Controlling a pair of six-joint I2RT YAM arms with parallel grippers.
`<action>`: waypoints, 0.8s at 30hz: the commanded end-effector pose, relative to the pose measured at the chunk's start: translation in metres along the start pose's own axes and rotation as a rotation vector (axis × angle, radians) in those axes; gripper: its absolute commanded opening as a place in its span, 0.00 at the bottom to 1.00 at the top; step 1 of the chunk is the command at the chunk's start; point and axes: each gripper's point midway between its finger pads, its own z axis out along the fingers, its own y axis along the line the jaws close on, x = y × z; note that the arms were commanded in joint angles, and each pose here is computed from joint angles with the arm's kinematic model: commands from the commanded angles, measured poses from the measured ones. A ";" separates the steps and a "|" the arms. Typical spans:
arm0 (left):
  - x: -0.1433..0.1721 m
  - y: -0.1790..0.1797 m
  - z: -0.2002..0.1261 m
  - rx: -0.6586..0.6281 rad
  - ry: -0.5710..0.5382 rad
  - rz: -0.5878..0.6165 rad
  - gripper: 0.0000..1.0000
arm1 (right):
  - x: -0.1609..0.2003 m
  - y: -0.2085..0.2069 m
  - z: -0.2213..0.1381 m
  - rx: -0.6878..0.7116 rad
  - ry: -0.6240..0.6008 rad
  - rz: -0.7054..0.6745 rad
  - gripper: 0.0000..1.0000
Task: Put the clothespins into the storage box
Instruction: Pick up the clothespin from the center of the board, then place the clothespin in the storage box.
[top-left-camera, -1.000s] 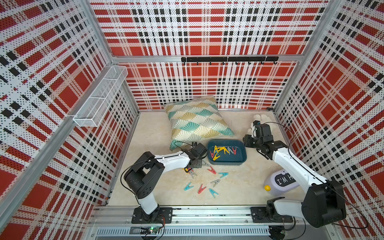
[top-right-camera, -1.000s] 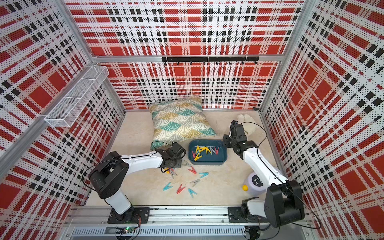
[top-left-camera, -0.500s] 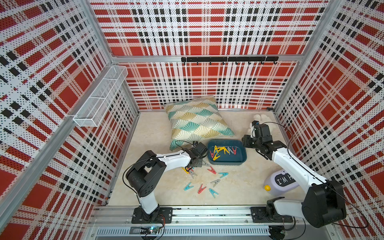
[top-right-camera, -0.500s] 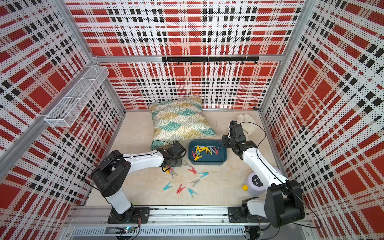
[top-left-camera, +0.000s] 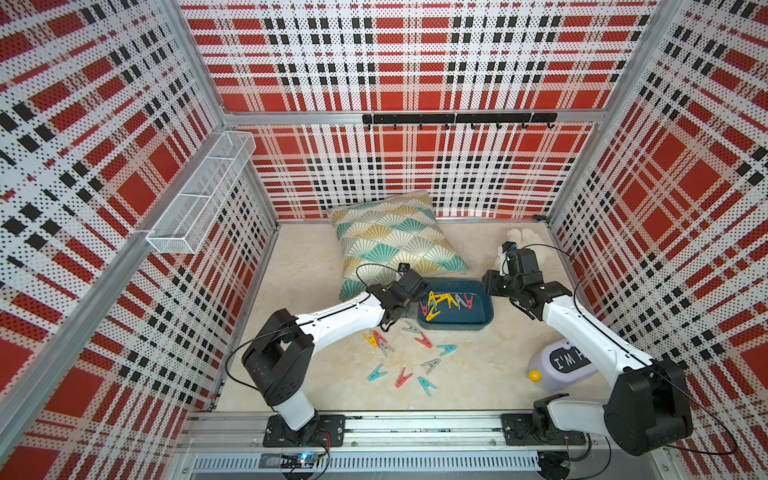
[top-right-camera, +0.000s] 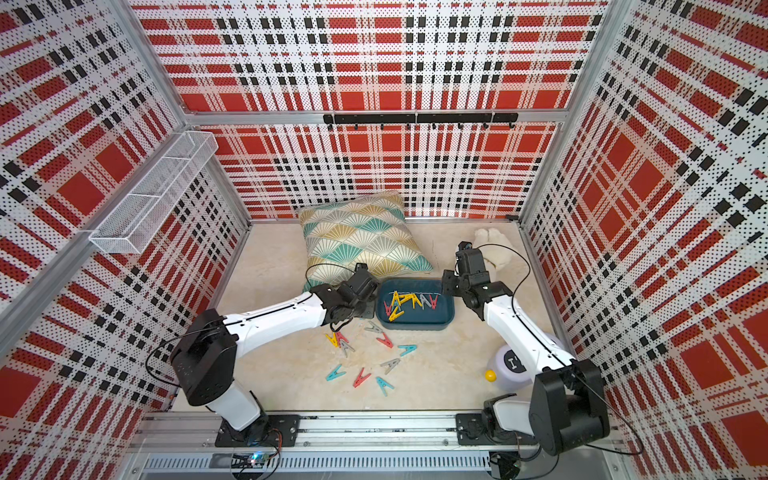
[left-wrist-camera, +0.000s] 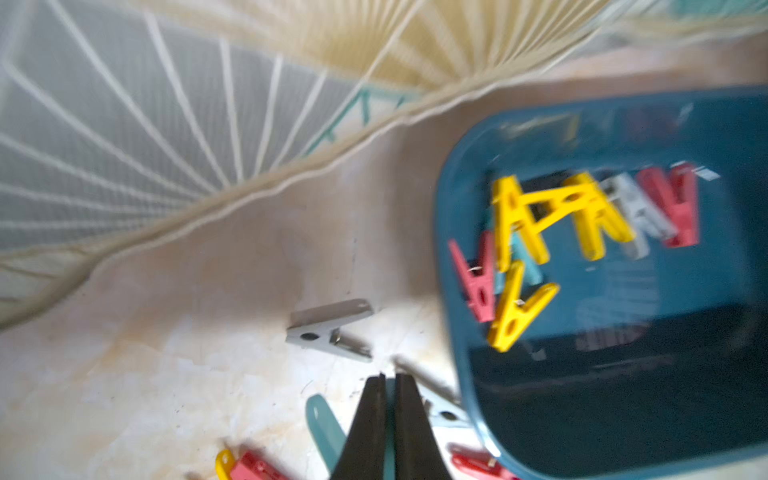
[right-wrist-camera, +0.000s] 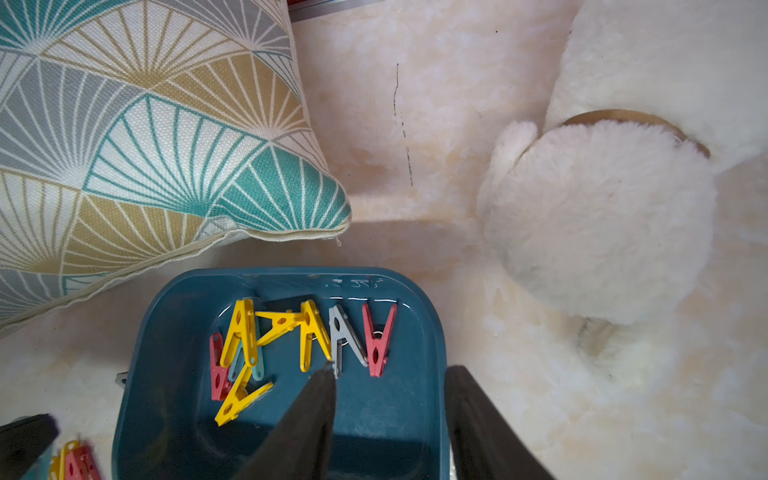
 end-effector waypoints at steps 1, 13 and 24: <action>-0.028 -0.014 -0.025 0.027 -0.064 0.019 0.02 | -0.007 -0.002 -0.004 0.021 -0.024 0.010 0.50; -0.050 -0.090 0.017 0.115 -0.048 0.082 0.02 | -0.012 -0.004 -0.006 0.035 -0.048 0.022 0.50; -0.025 -0.150 0.079 0.180 0.022 0.125 0.01 | -0.015 -0.020 -0.014 0.072 -0.074 0.068 0.50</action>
